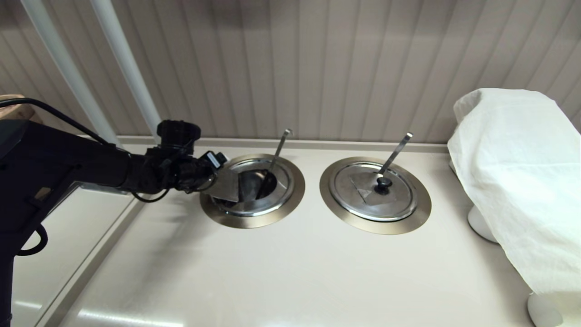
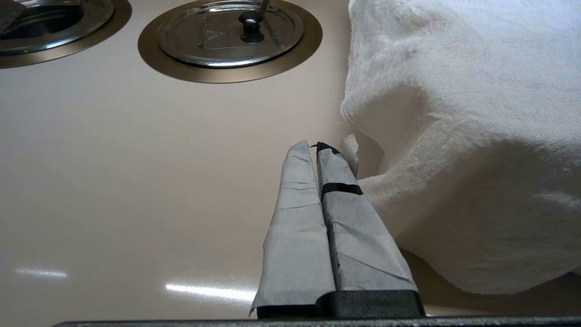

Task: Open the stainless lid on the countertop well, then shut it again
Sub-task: Close the lid

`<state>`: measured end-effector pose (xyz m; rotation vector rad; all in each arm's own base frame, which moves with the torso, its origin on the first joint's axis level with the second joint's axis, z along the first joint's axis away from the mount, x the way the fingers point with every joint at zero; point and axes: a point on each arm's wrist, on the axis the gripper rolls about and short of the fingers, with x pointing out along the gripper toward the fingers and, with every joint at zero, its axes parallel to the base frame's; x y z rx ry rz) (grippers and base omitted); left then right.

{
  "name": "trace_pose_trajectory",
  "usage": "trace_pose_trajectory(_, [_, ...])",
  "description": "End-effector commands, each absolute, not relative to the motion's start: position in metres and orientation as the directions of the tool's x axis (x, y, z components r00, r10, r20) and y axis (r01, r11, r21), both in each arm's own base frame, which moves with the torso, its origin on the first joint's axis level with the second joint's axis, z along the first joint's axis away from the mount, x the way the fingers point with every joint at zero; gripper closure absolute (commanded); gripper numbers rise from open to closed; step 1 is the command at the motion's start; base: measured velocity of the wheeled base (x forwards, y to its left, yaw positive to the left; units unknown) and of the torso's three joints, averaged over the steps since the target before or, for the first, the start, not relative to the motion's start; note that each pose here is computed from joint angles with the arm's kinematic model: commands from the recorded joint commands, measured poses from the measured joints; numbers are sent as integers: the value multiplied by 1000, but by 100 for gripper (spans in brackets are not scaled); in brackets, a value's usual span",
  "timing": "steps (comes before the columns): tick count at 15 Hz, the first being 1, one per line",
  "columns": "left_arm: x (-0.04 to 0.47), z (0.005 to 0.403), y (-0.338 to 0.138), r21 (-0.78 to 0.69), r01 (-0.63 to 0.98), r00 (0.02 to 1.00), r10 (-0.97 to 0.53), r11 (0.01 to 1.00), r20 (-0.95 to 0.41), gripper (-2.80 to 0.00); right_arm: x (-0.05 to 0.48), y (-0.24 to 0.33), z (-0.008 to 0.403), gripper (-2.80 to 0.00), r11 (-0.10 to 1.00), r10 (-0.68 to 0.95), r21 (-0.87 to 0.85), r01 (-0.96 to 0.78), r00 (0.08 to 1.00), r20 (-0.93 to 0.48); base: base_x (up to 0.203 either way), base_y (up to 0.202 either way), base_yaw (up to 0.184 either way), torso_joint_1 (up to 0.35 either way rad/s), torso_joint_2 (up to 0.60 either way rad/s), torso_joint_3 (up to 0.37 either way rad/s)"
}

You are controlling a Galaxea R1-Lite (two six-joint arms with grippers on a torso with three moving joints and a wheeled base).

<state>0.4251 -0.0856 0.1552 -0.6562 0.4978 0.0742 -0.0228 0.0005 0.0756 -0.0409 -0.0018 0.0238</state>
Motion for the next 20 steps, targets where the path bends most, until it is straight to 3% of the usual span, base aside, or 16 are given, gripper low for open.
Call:
trace_pose_trajectory(1, [423,166,-94,-583,-188,892,-110,790,-438,-280,-23,0,76,0,999,25,-41,-25,1000,0,0,0,0,0,0,0])
trace_pose_trajectory(7, [416,187,-119,-614,-114,909,-167,781,-381,-280,-23,1,76,0,999,26,-41,-26,1000,2,0,0,0,0,0,0])
trace_pose_trajectory(12, [405,203,-170,-643,0,907,-271,766,-323,-280,-23,0,76,0,999,25,-41,-24,1000,2,0,0,0,0,0,0])
trace_pose_trajectory(16, [398,191,-212,-629,48,883,-327,776,-337,-280,-23,0,76,0,999,25,-41,-24,1000,2,0,0,0,0,0,0])
trace_pose_trajectory(20, [396,199,-204,-625,29,900,-292,780,-323,-280,-23,0,76,0,999,25,-41,-24,1000,2,0,0,0,0,0,0])
